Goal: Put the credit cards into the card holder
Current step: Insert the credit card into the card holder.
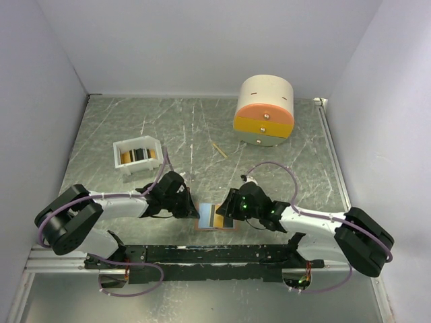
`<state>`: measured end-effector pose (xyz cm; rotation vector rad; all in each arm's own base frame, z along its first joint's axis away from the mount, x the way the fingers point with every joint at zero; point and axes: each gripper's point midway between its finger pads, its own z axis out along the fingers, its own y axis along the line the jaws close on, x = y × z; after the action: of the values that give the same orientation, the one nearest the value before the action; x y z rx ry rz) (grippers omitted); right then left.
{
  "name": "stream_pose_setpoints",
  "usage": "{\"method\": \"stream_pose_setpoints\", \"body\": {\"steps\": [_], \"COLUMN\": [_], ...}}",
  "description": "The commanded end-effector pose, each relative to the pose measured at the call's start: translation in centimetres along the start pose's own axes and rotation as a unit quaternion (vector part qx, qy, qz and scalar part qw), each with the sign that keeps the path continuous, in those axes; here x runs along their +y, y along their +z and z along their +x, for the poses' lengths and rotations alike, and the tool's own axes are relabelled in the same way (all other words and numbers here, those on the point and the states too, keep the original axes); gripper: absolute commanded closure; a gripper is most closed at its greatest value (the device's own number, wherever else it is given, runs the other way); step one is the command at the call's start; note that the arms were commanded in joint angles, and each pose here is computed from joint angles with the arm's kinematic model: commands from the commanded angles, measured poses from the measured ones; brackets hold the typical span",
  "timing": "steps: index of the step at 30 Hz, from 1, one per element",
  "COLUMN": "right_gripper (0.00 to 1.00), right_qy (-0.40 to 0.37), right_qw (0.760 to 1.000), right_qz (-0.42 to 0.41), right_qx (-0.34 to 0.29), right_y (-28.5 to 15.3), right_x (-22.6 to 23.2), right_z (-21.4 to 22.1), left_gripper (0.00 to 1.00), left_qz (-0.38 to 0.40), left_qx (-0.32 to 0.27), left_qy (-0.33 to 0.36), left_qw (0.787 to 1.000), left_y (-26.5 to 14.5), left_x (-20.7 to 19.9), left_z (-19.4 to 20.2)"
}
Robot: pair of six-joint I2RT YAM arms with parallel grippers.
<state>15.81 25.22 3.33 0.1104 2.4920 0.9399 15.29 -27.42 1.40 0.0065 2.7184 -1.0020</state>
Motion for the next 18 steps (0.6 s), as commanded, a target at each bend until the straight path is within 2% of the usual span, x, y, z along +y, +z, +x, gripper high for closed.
{"method": "stream_pose_setpoints", "body": {"steps": [1, 18], "right_gripper": [0.58, 0.58], "right_qy": [0.004, -0.030], "right_qw": [1.000, 0.999], "right_qz": [0.010, -0.018], "right_qx": [0.012, 0.027], "right_y": [0.5, 1.8], "right_x": [-0.6, 1.3], "right_z": [0.9, 1.3], "left_gripper": [0.93, 0.93], "left_qz": [-0.039, -0.043], "left_qx": [0.026, 0.021], "left_qy": [0.003, 0.003], "left_qw": [0.999, 0.999], "left_y": [0.4, 0.4], "left_x": [2.2, 2.1], "left_z": [2.3, 2.1]}}
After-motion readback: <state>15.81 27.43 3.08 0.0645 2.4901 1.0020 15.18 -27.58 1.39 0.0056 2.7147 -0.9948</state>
